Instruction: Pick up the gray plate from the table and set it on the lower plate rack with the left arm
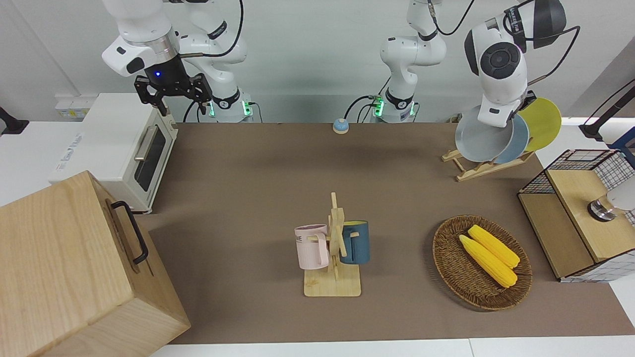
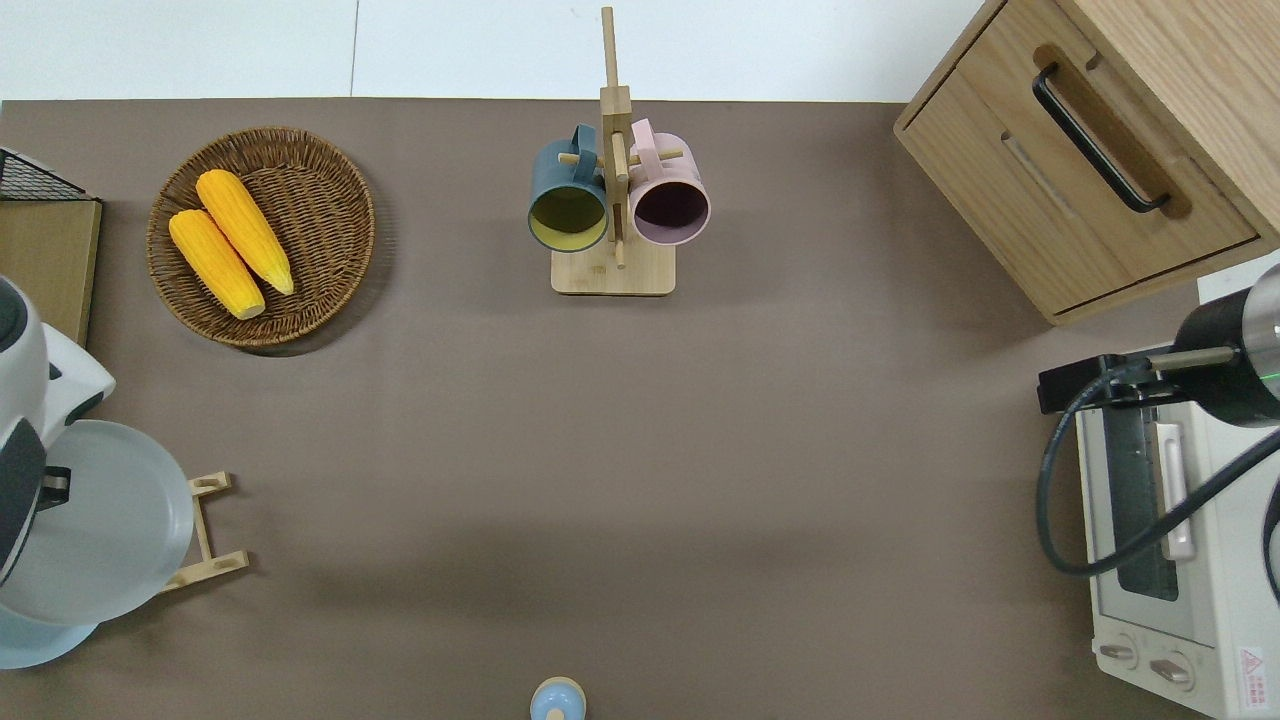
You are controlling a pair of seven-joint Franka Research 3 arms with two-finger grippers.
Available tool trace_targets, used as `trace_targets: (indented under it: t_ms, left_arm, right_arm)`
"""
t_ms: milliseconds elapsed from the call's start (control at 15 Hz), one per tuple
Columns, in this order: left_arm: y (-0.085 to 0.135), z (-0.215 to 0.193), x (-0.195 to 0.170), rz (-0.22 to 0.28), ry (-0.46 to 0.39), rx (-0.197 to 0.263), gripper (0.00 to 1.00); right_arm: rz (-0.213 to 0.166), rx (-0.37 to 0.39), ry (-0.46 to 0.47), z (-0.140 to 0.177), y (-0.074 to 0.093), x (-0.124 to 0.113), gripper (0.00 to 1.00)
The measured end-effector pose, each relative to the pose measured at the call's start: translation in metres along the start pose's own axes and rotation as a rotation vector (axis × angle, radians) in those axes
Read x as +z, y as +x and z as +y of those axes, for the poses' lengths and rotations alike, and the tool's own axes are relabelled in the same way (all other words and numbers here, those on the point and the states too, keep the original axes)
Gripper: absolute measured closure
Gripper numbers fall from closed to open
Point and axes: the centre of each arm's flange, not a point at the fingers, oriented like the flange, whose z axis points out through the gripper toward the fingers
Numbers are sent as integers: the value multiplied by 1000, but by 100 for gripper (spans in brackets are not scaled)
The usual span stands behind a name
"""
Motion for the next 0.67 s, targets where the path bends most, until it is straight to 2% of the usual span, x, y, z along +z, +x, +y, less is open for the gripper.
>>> trace_targets:
  t_ms: [267, 467, 667]
  left_arm:
    - [-4, -9, 0, -21, 91, -11, 96]
    - [-5, -14, -2, -18, 133, -22, 96]
    - [-5, -11, 1, -17, 167, -72, 96]
  right_arm:
    - [0, 0, 0, 0, 0, 0, 1]
    - [0, 0, 0, 0, 0, 0, 1]
    - [0, 0, 0, 0, 0, 0, 1]
